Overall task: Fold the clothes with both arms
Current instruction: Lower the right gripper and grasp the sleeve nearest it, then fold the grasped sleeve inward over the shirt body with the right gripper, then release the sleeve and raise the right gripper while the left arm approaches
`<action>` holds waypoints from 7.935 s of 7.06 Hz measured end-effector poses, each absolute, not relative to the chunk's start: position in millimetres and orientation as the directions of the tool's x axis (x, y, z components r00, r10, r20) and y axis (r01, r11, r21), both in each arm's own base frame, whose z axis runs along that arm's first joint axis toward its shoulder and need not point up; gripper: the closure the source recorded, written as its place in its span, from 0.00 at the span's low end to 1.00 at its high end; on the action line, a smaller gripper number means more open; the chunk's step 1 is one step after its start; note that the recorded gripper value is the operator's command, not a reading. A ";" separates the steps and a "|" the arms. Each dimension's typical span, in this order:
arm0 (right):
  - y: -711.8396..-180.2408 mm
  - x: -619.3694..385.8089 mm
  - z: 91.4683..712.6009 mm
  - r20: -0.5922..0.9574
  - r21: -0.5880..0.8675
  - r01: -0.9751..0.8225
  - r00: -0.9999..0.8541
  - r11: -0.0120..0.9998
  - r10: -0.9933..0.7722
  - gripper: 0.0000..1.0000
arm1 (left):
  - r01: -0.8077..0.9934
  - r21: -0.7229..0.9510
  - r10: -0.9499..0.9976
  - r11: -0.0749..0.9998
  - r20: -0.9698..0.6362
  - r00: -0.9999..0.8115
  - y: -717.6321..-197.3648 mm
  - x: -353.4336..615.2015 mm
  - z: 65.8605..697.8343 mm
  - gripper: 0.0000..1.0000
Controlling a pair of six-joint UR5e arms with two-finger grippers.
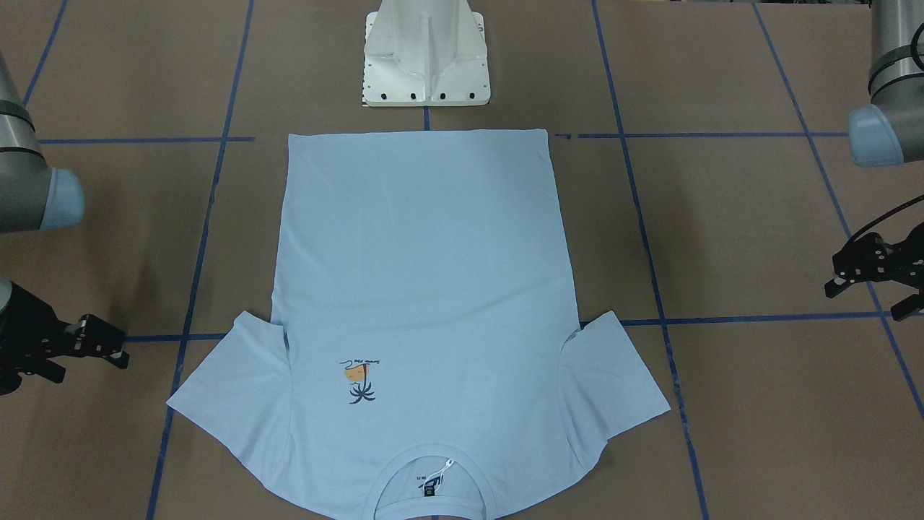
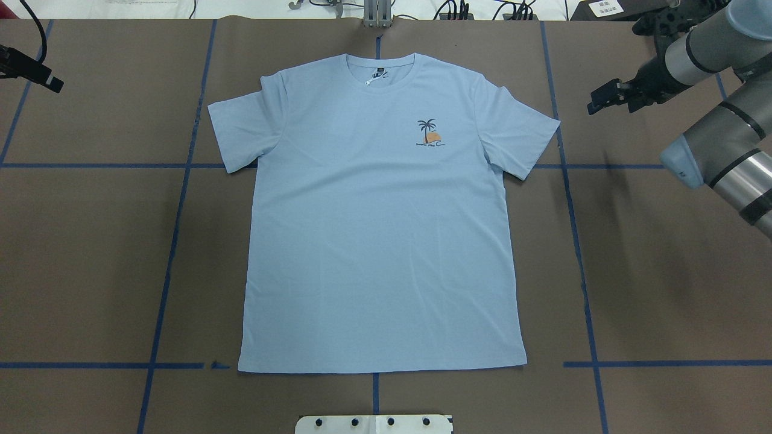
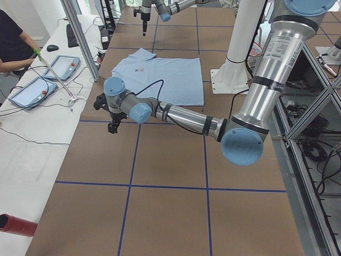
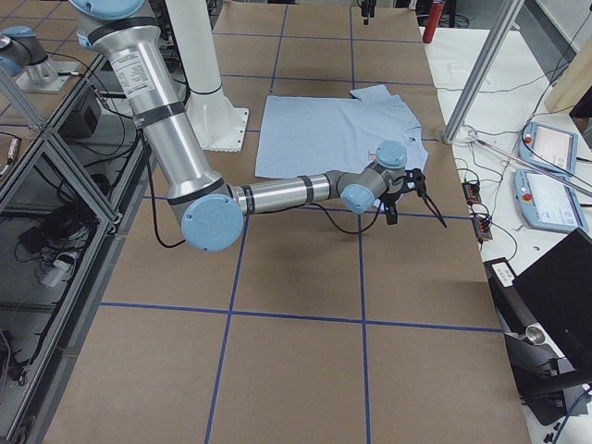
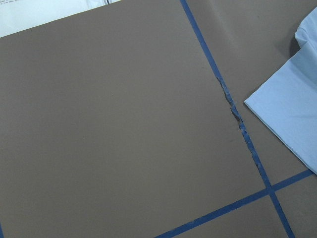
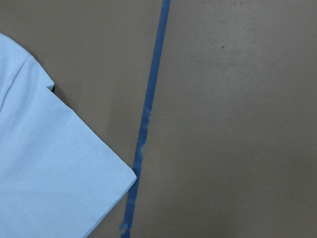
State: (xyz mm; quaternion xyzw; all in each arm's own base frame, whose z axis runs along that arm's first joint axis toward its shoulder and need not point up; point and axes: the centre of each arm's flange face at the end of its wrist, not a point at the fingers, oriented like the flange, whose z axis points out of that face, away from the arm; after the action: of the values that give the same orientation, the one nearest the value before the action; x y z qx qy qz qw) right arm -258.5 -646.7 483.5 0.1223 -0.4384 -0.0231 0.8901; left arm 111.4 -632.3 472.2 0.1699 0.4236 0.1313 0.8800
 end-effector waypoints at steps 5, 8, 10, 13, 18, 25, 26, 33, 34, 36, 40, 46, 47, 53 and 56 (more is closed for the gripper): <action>-676.3 -343.8 479.4 0.727 0.234 -0.020 0.668 0.972 -0.161 0.06 | -0.095 0.417 0.386 0.904 -0.698 0.603 -631.8 117.4 473.2 0.00; -672.0 -360.3 489.0 0.718 0.219 0.000 0.677 0.976 -0.161 0.58 | -0.093 0.422 0.389 0.902 -0.700 0.598 -630.2 116.7 473.5 0.00; -674.0 -362.1 485.5 0.719 0.220 0.000 0.676 0.975 -0.162 1.00 | -0.090 0.432 0.396 0.897 -0.699 0.596 -627.7 115.0 476.3 0.00; -679.2 -360.5 478.5 0.721 0.224 -0.007 0.674 0.975 -0.161 1.00 | -0.089 0.435 0.398 0.896 -0.698 0.596 -627.0 114.0 477.3 0.00; -683.1 -402.1 358.6 0.802 0.220 -0.111 0.586 0.969 -0.115 1.00 | -0.088 0.434 0.398 0.896 -0.701 0.592 -626.7 113.5 477.1 0.00; -668.1 -582.3 266.2 0.732 0.308 -0.288 0.681 0.907 -0.033 0.00 | -0.067 0.428 0.383 0.901 -0.714 0.586 -631.5 113.1 465.7 0.00; -673.0 -575.4 269.7 0.736 0.305 -0.300 0.677 0.904 -0.024 0.00 | -0.064 0.426 0.380 0.903 -0.716 0.585 -632.0 113.8 464.5 0.00; -682.9 -370.5 238.4 0.722 -0.098 -0.217 0.657 0.971 0.219 0.00 | 0.247 0.273 0.089 0.930 -0.818 0.568 -632.0 260.7 385.1 0.00; -669.4 -350.1 241.8 0.714 -0.118 -0.221 0.659 0.968 0.237 0.00 | 0.315 0.257 0.034 0.914 -0.821 0.570 -634.2 289.2 390.6 0.00; -628.9 -317.4 262.4 0.723 -0.103 -0.210 0.655 0.972 0.219 0.00 | 0.388 0.262 -0.033 0.884 -0.792 0.610 -645.6 348.3 401.9 0.00; -603.8 -322.7 276.6 0.722 -0.089 -0.184 0.665 0.979 0.191 0.00 | 0.438 0.317 -0.060 0.841 -0.750 0.659 -671.0 403.6 436.2 0.07; -603.7 -326.0 277.5 0.720 -0.087 -0.182 0.668 0.979 0.188 0.00 | 0.411 0.320 -0.045 0.854 -0.741 0.670 -658.9 427.3 448.4 0.30; -604.1 -326.4 278.3 0.719 -0.088 -0.182 0.669 0.979 0.189 0.00 | 0.412 0.321 -0.046 0.853 -0.739 0.672 -659.1 427.0 449.2 0.39; -606.6 -329.5 283.4 0.713 -0.095 -0.181 0.674 0.979 0.194 0.00 | 0.410 0.322 -0.048 0.853 -0.735 0.677 -659.5 426.8 452.7 1.00; -611.3 -331.8 290.4 0.713 -0.095 -0.182 0.674 0.979 0.195 0.00 | 0.414 0.325 -0.037 0.850 -0.748 0.663 -658.0 424.2 431.6 1.00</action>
State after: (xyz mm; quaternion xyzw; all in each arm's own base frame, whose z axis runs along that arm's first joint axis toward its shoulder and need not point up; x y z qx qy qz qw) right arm -331.8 -611.3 290.4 -0.0081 -0.3905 0.1031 0.9148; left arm 424.2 -658.0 431.6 0.2418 0.3898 -0.1283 0.8793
